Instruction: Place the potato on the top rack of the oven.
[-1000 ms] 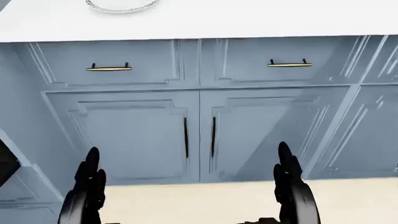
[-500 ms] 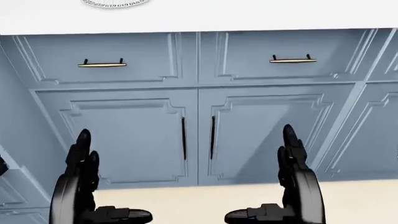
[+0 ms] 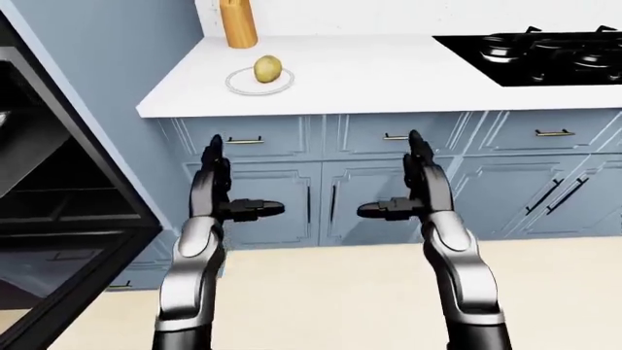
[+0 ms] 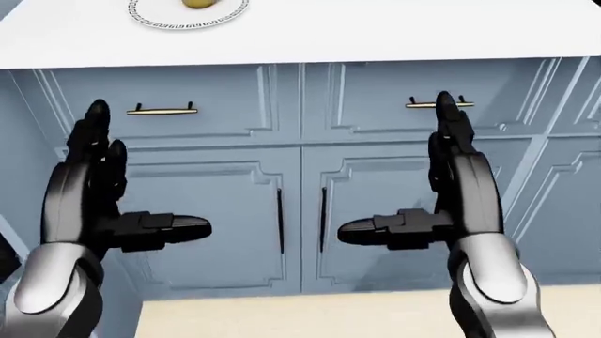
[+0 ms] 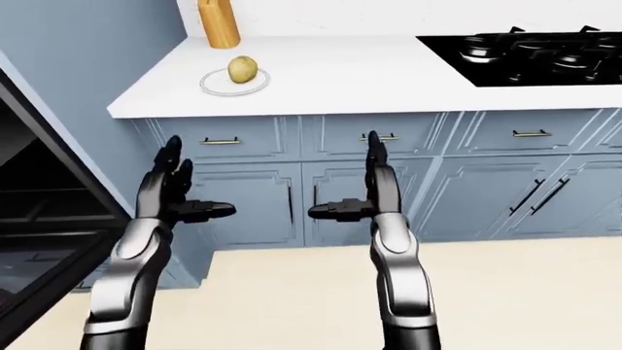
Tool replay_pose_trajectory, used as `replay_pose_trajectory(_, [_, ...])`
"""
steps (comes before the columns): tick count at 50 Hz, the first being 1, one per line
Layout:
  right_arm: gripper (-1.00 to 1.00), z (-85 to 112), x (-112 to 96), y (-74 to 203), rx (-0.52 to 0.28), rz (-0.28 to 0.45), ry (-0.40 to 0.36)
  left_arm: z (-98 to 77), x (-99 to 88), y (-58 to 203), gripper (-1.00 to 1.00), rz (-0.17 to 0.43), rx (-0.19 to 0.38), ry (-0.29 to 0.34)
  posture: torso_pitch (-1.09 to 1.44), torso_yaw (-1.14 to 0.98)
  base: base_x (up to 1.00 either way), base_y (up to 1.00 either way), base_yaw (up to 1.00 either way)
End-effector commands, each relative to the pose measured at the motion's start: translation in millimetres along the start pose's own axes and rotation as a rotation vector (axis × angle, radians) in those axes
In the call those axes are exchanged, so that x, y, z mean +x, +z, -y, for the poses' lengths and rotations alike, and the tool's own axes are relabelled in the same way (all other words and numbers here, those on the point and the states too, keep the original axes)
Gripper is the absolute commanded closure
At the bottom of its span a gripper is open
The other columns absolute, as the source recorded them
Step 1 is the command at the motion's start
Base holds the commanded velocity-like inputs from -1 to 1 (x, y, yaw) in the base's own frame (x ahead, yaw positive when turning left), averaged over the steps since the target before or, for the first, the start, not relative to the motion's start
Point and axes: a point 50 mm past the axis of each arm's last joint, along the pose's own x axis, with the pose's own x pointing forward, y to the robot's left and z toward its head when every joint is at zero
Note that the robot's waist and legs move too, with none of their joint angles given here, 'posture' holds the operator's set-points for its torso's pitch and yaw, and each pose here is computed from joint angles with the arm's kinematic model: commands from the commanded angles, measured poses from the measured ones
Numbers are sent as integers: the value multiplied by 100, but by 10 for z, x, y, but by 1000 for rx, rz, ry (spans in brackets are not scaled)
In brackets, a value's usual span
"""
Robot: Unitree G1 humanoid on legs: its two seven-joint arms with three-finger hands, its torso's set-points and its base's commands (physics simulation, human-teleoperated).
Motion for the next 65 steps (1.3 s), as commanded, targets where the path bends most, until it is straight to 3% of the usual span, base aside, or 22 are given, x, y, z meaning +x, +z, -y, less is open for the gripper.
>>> replay_pose_trajectory(1, [-100, -1, 27, 256, -1, 75, 5, 20, 49, 290, -100, 88, 3, -11, 0, 0, 0, 0, 0])
replay_pose_trajectory(18, [-100, 87, 136, 856, -49, 127, -12, -71, 236, 926, -100, 158, 15, 18, 0, 0, 0, 0, 0])
replay_pose_trajectory(27, [-100, 208, 67, 1181, -5, 174, -29, -100, 196, 1213, -100, 203, 16, 18, 0, 0, 0, 0, 0])
replay_pose_trajectory(39, [-100, 175, -140, 1496, 9, 240, 8, -94, 43, 1533, -100, 248, 13, 17, 0, 0, 0, 0, 0])
replay_pose_trajectory(65, [-100, 178, -208, 1579, 26, 266, 18, -49, -15, 1606, -100, 269, 37, 3, 0, 0, 6, 6, 0])
